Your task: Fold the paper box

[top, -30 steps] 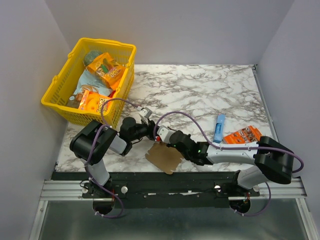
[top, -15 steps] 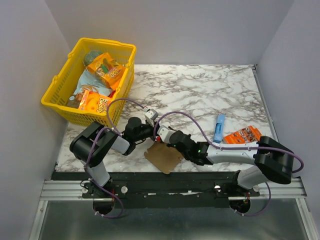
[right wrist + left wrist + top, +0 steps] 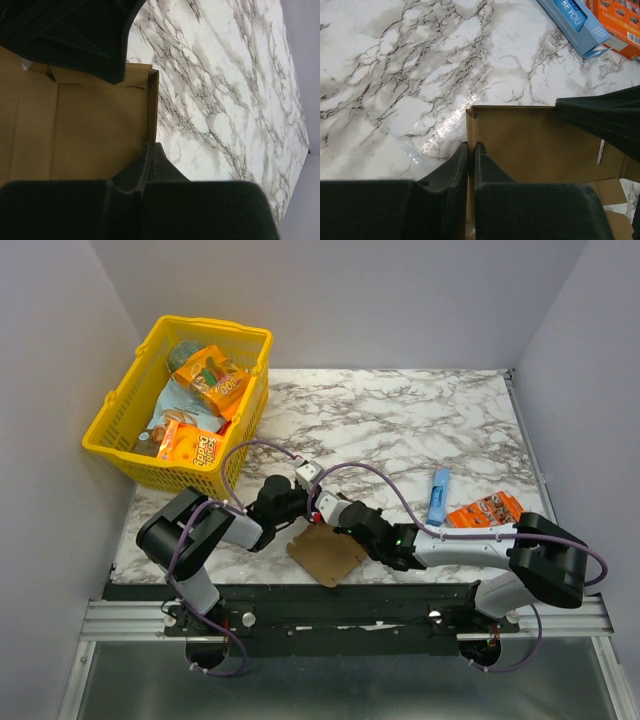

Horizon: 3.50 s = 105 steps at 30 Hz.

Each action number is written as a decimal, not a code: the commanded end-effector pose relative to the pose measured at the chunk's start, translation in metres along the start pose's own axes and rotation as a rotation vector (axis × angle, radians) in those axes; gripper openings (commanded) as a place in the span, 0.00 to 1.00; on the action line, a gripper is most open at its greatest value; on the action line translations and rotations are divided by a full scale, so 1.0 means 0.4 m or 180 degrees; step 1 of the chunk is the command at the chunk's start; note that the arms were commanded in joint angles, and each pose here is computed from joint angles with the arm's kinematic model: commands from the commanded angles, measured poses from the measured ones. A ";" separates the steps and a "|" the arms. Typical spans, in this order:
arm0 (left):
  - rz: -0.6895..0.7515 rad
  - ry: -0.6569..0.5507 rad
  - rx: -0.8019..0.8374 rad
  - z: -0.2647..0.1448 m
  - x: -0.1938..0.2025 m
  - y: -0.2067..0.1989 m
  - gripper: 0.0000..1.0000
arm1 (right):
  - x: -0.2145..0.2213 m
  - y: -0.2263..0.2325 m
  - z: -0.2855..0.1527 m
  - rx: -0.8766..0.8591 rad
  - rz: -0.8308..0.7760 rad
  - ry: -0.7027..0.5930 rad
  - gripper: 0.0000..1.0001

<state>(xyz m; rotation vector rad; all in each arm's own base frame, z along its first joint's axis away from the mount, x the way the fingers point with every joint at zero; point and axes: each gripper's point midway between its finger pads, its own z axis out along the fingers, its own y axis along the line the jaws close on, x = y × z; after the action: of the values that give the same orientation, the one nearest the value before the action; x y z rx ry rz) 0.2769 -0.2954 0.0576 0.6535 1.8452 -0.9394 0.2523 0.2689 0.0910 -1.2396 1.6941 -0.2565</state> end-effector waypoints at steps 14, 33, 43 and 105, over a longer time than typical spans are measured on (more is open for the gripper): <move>0.0388 -0.0285 -0.0933 -0.069 -0.040 0.042 0.00 | -0.022 -0.133 -0.078 0.0555 0.1983 0.0041 0.73; 0.0560 -0.0817 -0.1732 -0.116 -0.082 0.044 0.00 | -0.165 -0.015 -0.116 -0.0916 0.6115 0.0189 0.84; 0.0648 -0.1010 -0.1748 -0.134 -0.083 0.007 0.00 | -0.090 -0.042 -0.031 -0.0397 0.7001 0.0120 0.73; -0.0060 -0.0424 -0.0755 -0.177 -0.026 -0.072 0.81 | -0.031 -0.106 0.022 -0.0331 0.6338 -0.1171 0.00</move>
<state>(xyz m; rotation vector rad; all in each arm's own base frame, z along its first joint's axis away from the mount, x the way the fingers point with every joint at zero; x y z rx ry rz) 0.2286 -0.2311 0.0814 0.3829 1.8309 -0.6119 0.2827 0.2731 0.1180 0.7390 1.8764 1.1713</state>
